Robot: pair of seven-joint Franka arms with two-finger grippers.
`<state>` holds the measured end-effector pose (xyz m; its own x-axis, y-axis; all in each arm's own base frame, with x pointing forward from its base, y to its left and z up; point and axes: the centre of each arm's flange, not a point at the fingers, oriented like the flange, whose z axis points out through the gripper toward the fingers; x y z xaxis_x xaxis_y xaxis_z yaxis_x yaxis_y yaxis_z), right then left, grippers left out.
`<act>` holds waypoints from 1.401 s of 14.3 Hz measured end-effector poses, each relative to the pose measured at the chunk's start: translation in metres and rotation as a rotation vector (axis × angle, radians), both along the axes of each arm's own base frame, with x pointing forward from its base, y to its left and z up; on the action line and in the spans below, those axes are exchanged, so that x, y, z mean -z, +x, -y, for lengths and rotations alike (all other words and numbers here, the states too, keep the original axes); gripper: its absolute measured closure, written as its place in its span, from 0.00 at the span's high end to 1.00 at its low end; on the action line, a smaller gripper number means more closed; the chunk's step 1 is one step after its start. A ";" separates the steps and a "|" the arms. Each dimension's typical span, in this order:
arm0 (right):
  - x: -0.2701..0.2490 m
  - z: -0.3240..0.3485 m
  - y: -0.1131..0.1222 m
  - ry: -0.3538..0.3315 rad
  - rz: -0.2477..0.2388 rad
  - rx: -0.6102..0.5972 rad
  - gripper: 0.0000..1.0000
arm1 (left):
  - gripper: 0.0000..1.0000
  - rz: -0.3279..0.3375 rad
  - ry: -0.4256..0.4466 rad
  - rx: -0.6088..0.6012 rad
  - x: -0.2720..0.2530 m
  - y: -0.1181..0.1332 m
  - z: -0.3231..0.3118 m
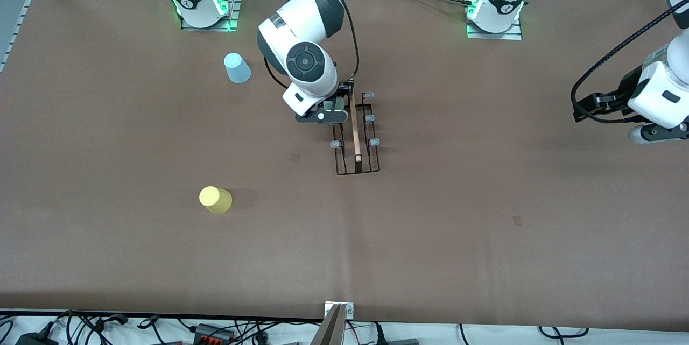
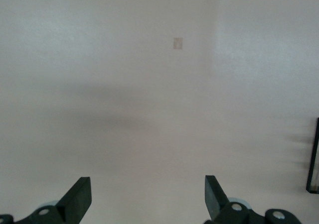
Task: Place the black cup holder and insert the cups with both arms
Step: 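Hang the teal cup on a rack peg and open the right gripper, then move the right gripper to the yellow cup and grasp it, then lift the yellow cup and carry it to the rack with the right gripper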
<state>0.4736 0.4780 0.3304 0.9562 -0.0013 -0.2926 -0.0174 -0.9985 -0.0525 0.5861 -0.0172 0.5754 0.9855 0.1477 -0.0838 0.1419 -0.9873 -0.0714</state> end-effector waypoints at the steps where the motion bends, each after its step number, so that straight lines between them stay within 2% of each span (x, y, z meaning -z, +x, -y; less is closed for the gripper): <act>1: -0.007 -0.002 0.005 0.005 0.013 0.025 0.97 | 1.00 0.003 -0.007 -0.001 -0.002 -0.004 0.001; 2: -0.020 -0.004 0.012 0.015 0.033 0.058 1.00 | 1.00 0.007 -0.013 -0.002 -0.004 -0.007 0.001; 4: -0.050 0.009 0.036 0.018 0.073 0.137 1.00 | 1.00 0.017 -0.018 -0.001 -0.007 -0.011 0.002; 7: -0.070 0.099 0.106 -0.029 0.132 0.291 1.00 | 1.00 0.013 -0.019 -0.001 -0.006 -0.013 0.002; 9: -0.055 0.174 0.152 -0.086 0.168 0.362 1.00 | 1.00 0.010 -0.019 0.000 -0.004 -0.013 0.003; 12: -0.011 0.251 0.201 -0.114 0.244 0.349 1.00 | 1.00 0.010 -0.019 0.005 -0.004 -0.013 0.006; 17: 0.039 0.319 0.234 -0.096 0.284 0.207 1.00 | 1.00 0.011 -0.019 0.002 -0.004 -0.013 0.004; 20: 0.054 0.339 0.246 -0.083 0.280 0.158 1.00 | 1.00 0.013 -0.020 0.001 -0.004 -0.013 0.003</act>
